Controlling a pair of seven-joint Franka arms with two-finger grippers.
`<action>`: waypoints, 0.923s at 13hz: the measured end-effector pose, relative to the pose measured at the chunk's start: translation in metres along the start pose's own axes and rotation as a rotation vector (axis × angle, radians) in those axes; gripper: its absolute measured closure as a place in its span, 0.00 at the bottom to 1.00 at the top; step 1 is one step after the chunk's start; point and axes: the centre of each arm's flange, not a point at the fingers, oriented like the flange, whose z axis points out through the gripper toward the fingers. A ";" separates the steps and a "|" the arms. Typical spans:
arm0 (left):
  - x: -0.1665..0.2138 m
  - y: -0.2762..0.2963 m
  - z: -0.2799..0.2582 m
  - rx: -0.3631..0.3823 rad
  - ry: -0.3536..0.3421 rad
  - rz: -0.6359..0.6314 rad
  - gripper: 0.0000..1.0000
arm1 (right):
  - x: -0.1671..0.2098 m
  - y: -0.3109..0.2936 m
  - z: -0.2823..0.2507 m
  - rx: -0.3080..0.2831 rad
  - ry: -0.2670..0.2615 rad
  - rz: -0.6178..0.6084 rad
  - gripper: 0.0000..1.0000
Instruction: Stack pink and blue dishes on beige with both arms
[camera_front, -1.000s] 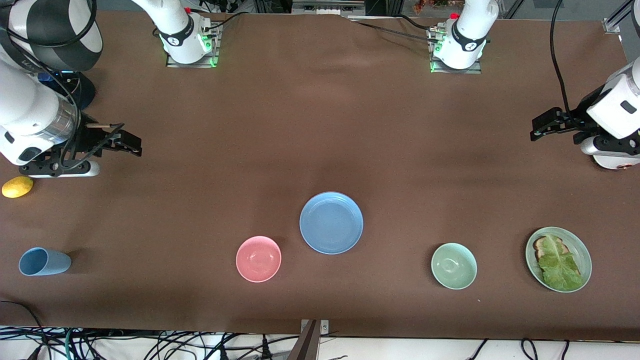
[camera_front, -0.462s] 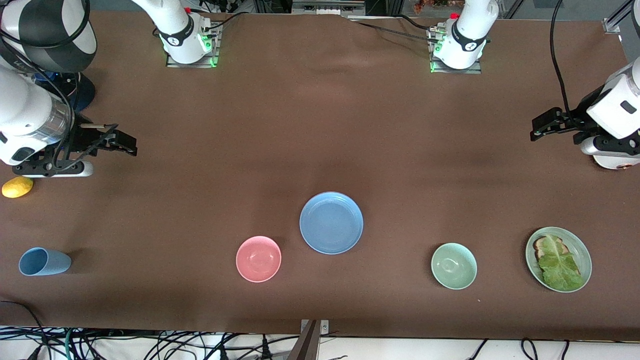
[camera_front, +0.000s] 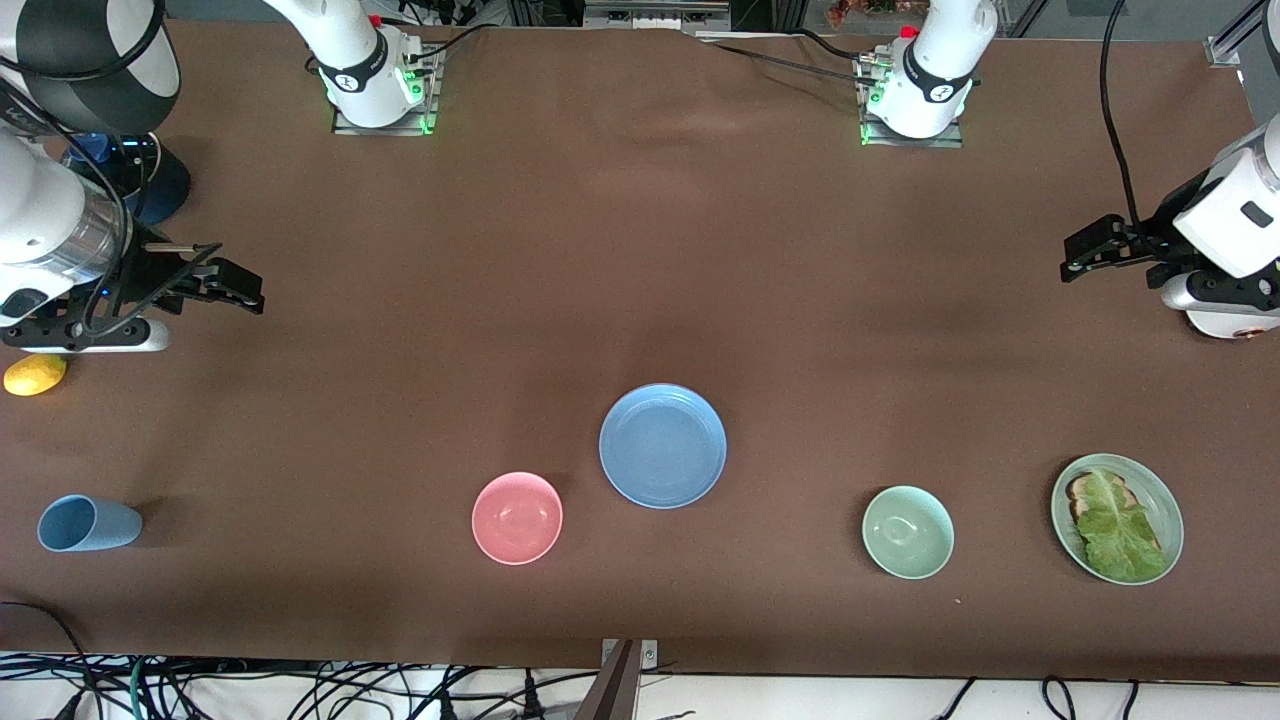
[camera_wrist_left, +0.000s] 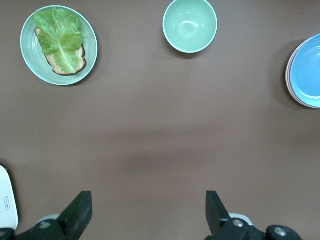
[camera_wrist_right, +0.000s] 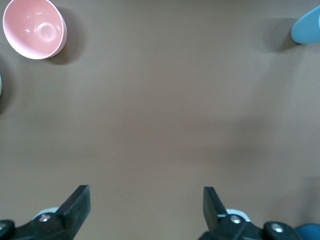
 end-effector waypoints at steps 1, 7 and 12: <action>0.000 0.000 0.000 0.000 0.000 0.000 0.00 | 0.000 0.000 0.000 0.000 0.000 -0.001 0.00; 0.000 0.000 0.000 0.000 0.000 0.000 0.00 | 0.000 0.000 0.000 0.000 0.001 0.000 0.00; 0.000 0.000 0.000 0.000 0.000 0.000 0.00 | 0.000 0.001 -0.001 0.000 0.001 -0.022 0.00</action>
